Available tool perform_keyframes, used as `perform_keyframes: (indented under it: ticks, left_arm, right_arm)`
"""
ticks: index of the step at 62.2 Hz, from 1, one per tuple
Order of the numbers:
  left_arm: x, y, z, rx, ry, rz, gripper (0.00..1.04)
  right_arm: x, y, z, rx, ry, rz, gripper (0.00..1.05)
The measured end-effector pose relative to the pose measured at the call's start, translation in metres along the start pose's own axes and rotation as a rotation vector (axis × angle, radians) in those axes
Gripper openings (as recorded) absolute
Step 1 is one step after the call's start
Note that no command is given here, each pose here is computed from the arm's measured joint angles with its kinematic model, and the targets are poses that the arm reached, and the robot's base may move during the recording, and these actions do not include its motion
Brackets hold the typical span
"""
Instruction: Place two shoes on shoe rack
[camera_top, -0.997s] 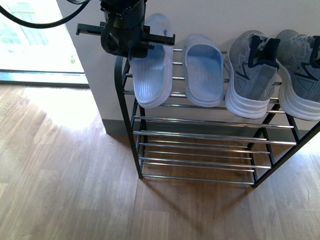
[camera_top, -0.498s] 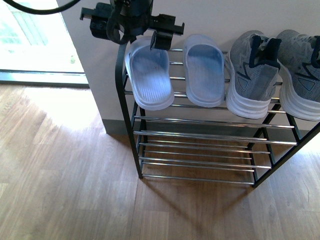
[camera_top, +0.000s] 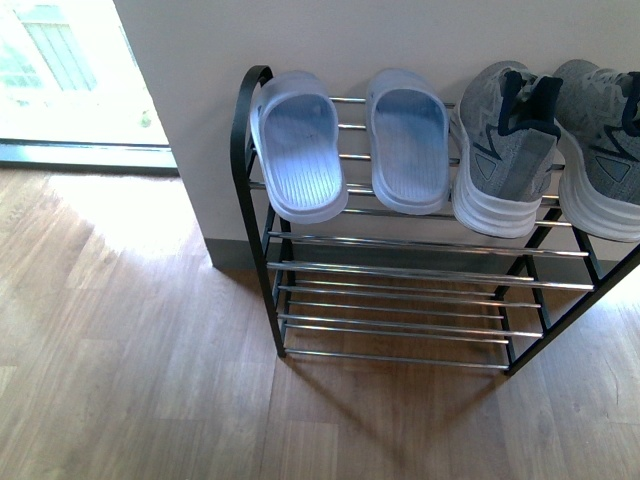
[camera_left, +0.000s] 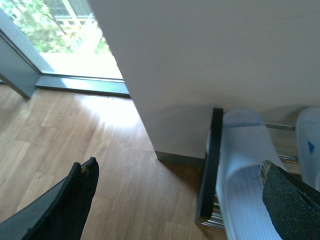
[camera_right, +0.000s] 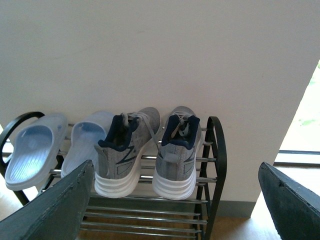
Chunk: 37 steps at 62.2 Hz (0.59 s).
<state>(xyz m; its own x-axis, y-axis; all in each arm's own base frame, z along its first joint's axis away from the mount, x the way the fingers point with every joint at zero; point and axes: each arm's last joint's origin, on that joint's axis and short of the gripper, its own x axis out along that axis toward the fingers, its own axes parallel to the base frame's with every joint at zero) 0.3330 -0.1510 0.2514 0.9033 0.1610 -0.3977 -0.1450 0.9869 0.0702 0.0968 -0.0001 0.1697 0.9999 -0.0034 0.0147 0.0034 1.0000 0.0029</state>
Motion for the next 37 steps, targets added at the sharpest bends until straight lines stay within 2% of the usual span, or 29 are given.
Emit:
perform_keyframes:
  ticks: [12,19,30,37]
  left_arm:
    - [-0.064,0.051,-0.015,-0.054,-0.047,0.105,0.95]
    - [-0.109,0.084,-0.035,-0.089,-0.063,0.195,0.95]
    - [-0.144,0.109,-0.062,-0.150,-0.053,0.240,0.95]
    - [-0.149,0.112,-0.066,-0.195,-0.062,0.237,0.95]
  right_arm:
    - [0.000,0.000,0.000,0.000,0.000,0.000,0.96]
    - [0.000,0.000,0.000,0.000,0.000,0.000,0.96]
    - [0.000,0.000,0.000,0.000,0.000,0.000,0.96]
    - [0.000,0.000,0.000,0.000,0.000,0.001,0.96]
